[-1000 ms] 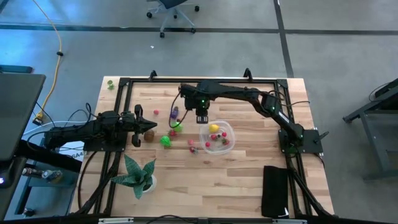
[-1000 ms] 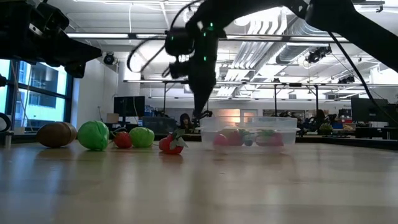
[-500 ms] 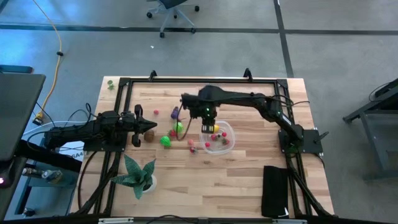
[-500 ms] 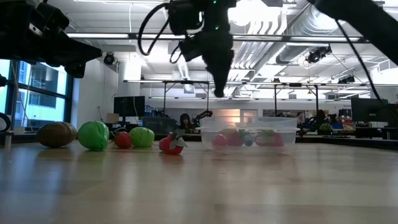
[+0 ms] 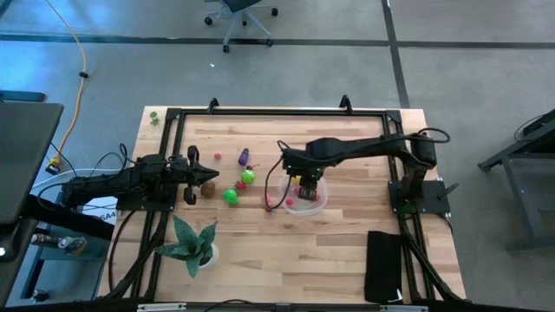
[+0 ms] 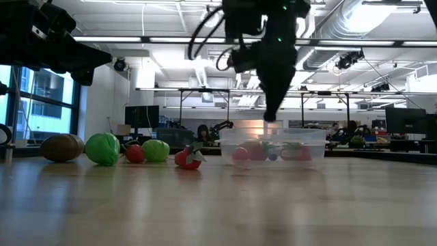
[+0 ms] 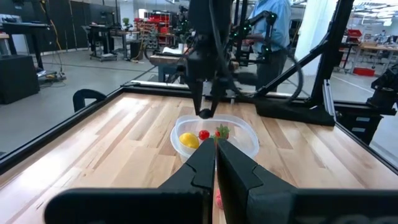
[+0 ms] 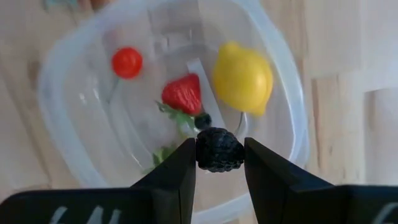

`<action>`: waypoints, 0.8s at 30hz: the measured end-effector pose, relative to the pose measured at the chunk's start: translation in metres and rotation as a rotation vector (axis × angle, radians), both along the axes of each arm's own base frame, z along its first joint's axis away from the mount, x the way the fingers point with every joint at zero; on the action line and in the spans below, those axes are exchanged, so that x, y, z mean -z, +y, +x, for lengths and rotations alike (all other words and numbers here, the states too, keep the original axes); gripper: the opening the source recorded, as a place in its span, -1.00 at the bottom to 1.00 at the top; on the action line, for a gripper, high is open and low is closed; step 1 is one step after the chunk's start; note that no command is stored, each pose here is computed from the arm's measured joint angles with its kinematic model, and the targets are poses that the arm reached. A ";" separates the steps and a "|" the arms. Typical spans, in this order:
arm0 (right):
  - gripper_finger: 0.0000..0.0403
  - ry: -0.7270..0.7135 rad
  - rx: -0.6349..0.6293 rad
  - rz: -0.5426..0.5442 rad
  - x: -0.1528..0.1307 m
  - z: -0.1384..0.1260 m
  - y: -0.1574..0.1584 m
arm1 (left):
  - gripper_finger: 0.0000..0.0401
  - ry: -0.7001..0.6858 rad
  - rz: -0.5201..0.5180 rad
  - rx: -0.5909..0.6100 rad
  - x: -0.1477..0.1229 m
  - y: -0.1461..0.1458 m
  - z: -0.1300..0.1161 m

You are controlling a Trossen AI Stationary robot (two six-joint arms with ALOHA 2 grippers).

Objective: Pick and placing Produce into tupperware
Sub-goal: Put the blackberry into the transparent container

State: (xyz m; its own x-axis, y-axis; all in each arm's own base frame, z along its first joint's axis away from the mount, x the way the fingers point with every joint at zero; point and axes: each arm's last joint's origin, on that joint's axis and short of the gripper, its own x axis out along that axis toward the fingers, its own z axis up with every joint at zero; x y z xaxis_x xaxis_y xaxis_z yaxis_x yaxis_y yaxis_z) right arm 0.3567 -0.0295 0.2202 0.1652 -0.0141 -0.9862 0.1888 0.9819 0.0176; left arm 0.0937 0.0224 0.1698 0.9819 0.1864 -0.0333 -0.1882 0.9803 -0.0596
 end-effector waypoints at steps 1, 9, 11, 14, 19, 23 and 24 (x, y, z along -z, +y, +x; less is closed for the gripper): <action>-0.50 0.008 0.001 0.004 0.006 -0.002 0.000 | -0.97 0.000 0.000 -0.001 0.000 0.000 0.000; -0.50 0.000 0.004 0.005 0.041 -0.012 -0.009 | -0.97 0.000 0.000 0.000 0.000 0.000 0.000; -0.50 -0.008 -0.001 0.002 0.045 -0.012 -0.009 | -0.97 0.000 0.000 0.000 0.000 0.000 0.000; -0.50 -0.006 -0.001 0.003 0.046 -0.012 -0.009 | -0.97 0.000 0.000 0.000 0.000 0.000 0.000; -0.45 -0.008 -0.001 0.003 0.046 -0.012 -0.009 | -0.97 0.000 0.000 0.000 0.000 0.000 0.000; -0.32 -0.018 -0.001 0.001 0.046 -0.011 -0.010 | -0.97 0.000 0.000 0.000 0.000 0.000 0.000; -0.29 -0.017 0.000 -0.001 0.046 -0.011 -0.010 | -0.97 -0.001 0.000 0.000 0.000 0.000 0.000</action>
